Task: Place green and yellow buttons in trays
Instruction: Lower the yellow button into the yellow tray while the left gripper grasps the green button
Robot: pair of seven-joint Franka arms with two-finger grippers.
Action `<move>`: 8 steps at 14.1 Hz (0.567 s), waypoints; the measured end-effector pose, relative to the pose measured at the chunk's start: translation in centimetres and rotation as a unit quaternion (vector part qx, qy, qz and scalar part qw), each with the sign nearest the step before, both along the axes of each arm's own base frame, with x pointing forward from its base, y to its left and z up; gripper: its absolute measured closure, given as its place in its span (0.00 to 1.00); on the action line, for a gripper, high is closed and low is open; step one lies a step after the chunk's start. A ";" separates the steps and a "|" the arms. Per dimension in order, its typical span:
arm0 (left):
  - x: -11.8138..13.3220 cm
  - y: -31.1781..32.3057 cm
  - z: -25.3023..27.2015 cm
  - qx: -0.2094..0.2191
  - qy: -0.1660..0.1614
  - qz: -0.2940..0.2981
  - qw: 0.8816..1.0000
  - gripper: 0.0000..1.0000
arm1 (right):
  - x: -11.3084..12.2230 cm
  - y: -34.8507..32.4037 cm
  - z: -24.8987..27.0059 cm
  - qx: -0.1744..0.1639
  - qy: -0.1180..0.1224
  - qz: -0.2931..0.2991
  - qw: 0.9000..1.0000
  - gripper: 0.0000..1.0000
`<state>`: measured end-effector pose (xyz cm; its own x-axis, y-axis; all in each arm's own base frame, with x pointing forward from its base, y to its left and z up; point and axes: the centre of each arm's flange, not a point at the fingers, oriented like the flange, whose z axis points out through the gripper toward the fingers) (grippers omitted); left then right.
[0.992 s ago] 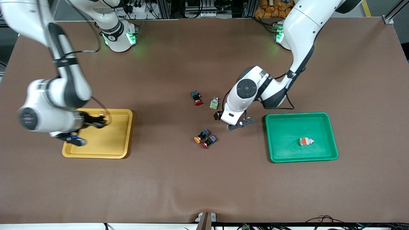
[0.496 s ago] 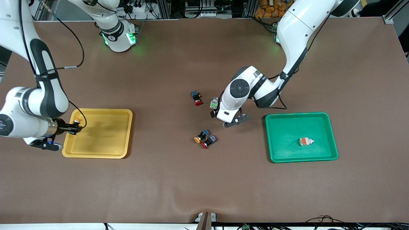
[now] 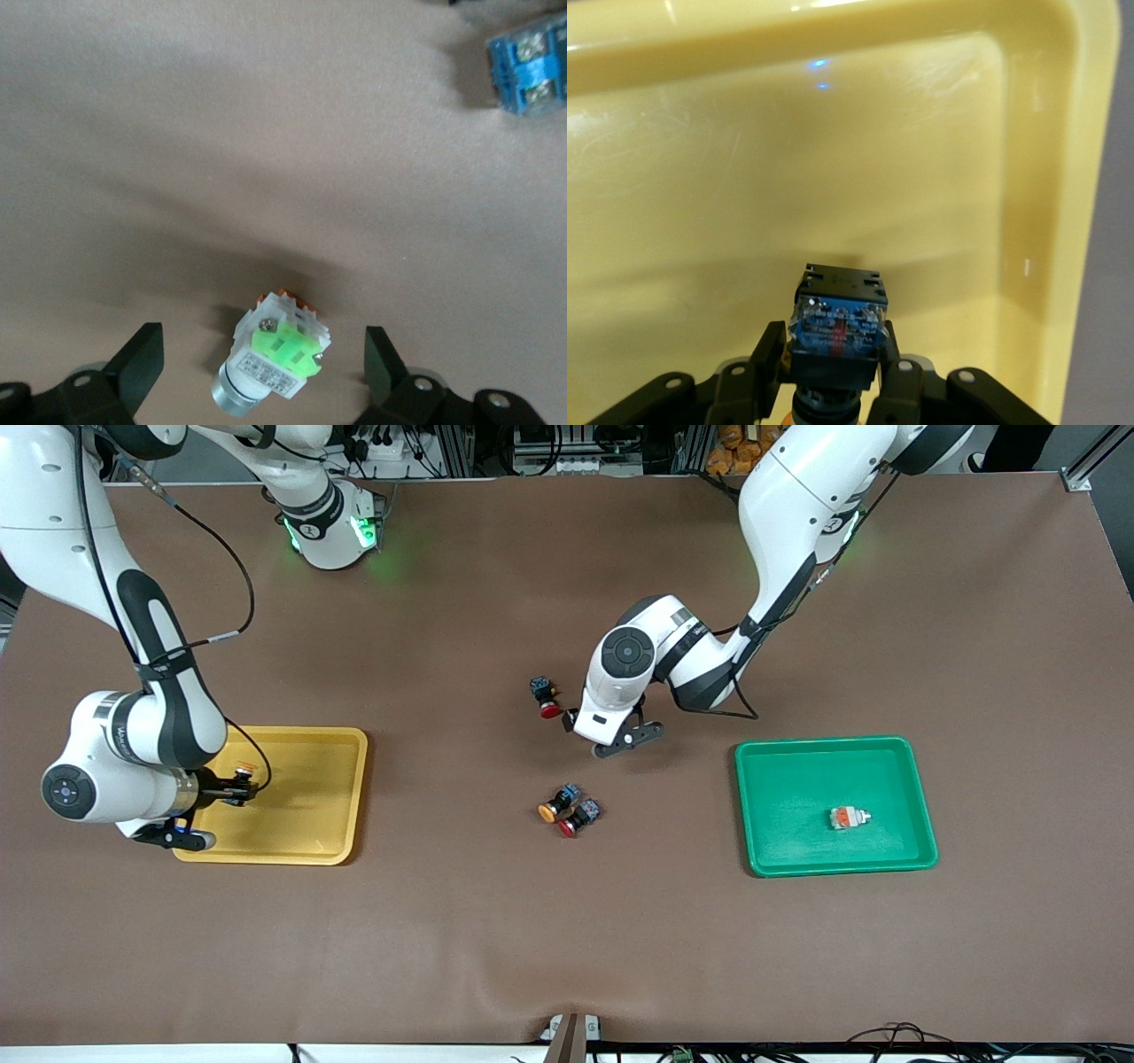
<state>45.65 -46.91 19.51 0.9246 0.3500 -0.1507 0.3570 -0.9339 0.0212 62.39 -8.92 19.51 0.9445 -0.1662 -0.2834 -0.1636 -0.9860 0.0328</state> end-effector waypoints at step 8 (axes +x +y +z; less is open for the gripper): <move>-2.2 -1.2 -2.8 0.019 0.006 -0.036 0.999 0.19 | 1.0 3.4 1.9 -0.001 0.009 -0.060 0.998 0.00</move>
